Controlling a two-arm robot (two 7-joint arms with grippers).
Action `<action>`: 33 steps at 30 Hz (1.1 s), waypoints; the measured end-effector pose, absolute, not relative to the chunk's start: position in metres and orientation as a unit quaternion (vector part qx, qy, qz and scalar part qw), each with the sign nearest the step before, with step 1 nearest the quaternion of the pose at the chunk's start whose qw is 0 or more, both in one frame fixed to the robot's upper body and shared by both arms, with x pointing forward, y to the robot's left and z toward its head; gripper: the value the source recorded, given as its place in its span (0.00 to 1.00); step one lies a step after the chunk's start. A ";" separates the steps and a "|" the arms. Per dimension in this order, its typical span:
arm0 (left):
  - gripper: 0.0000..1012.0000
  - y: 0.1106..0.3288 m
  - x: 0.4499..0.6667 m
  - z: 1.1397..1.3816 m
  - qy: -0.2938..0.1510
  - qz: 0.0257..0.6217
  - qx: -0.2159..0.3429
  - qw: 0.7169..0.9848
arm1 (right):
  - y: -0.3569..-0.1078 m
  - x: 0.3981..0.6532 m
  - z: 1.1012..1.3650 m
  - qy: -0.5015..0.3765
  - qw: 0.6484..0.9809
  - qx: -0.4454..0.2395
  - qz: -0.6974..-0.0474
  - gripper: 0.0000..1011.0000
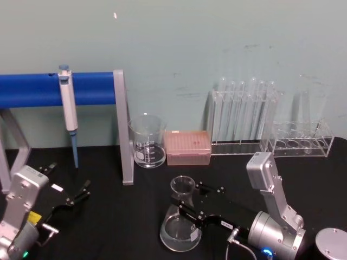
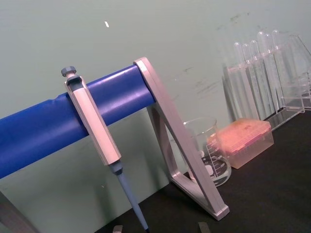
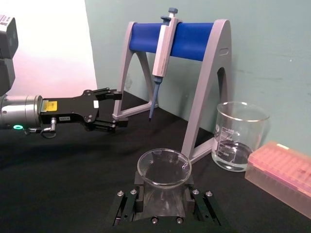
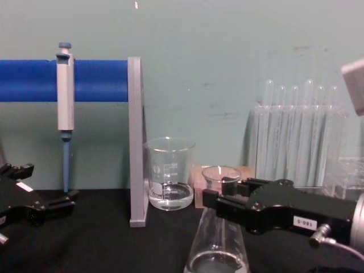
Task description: Grasp the erlenmeyer flask with one hand, shake it three times, then place it back.
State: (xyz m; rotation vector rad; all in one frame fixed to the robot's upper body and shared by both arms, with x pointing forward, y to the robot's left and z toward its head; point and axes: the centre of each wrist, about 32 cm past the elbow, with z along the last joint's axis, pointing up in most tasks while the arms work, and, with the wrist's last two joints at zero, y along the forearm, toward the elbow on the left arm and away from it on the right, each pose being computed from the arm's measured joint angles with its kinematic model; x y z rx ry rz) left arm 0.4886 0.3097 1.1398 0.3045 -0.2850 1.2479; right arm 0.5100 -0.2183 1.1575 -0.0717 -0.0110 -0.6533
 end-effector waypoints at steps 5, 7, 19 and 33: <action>0.99 0.310 0.489 1.140 -0.132 0.580 0.142 0.791 | -0.218 0.511 1.156 -0.004 0.947 -0.037 -0.319 0.44; 0.99 0.310 0.489 1.140 -0.132 0.580 0.141 0.791 | -0.218 0.511 1.155 -0.003 0.947 -0.038 -0.319 0.44; 0.99 0.310 0.489 1.140 -0.132 0.580 0.142 0.791 | -0.218 0.513 1.154 0.002 0.948 -0.046 -0.314 0.44; 0.99 0.310 0.489 1.140 -0.132 0.580 0.141 0.791 | -0.219 0.514 1.153 0.004 0.948 -0.049 -0.314 0.44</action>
